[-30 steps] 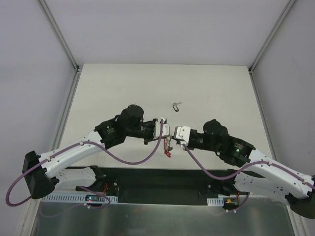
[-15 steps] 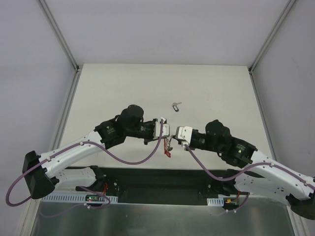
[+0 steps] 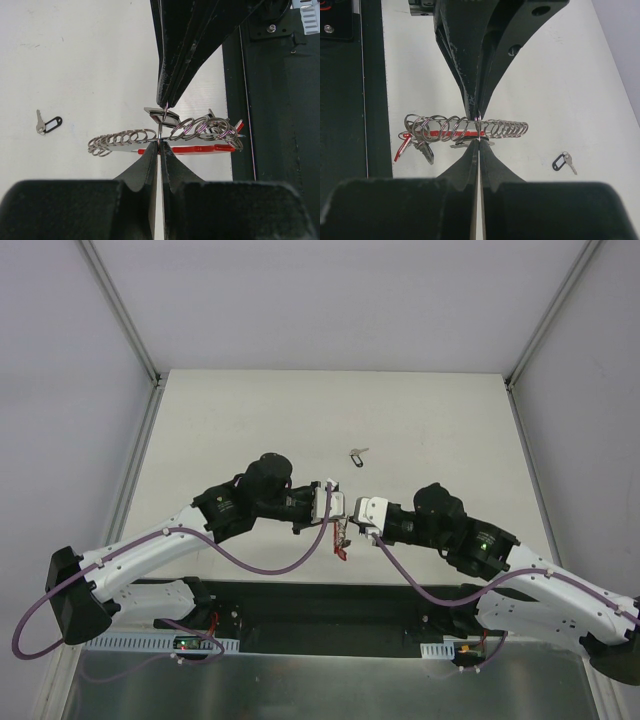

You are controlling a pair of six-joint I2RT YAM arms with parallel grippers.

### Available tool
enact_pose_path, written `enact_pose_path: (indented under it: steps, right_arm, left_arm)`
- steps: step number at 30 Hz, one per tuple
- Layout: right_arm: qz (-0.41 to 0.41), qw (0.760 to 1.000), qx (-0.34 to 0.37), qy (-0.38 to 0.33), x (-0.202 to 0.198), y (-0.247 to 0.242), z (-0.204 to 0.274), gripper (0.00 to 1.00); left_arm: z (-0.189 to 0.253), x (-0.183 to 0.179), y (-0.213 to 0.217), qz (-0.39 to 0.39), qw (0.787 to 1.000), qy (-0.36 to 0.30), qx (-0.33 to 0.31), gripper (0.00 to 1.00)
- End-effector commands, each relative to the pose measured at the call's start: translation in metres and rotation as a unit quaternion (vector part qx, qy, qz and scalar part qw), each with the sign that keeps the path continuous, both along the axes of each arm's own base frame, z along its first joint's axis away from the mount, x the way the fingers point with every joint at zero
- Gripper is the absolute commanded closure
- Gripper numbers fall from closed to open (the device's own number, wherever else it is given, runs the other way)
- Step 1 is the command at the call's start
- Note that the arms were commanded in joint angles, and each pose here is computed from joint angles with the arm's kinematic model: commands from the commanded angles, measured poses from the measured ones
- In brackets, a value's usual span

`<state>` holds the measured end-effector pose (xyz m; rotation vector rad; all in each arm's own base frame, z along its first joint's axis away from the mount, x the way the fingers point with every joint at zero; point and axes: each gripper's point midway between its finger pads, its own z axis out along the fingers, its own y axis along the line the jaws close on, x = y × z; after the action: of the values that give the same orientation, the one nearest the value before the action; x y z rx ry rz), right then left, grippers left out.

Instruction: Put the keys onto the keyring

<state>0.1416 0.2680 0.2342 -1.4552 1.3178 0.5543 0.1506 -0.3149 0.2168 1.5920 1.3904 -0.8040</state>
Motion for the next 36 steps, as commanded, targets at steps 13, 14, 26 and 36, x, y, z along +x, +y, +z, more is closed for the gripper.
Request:
enact_pose_path:
  steps: [13, 14, 26, 36]
  right_arm:
    - [0.016, 1.0, 0.013, -0.012, -0.0028, 0.0053, 0.0126, 0.99]
    - [0.017, 1.0, 0.013, -0.011, -0.0029, 0.0057, 0.0129, 0.99]
    - [0.009, 1.0, 0.018, -0.016, -0.0017, 0.003, 0.0157, 0.99]
    - [0.007, 1.0, 0.02, -0.018, -0.003, -0.0003, 0.0194, 0.99]
  left_arm:
    - [0.0143, -0.0065, -0.0109, -0.021, 0.999, -0.003, -0.029, 1.0]
    - [0.0142, -0.0064, -0.0111, -0.021, 0.999, -0.002, -0.028, 1.0]
    - [0.0122, -0.0057, -0.0104, -0.018, 1.0, -0.005, -0.025, 1.0]
    - [0.0099, -0.0007, -0.0075, -0.005, 1.0, -0.015, -0.019, 1.0]
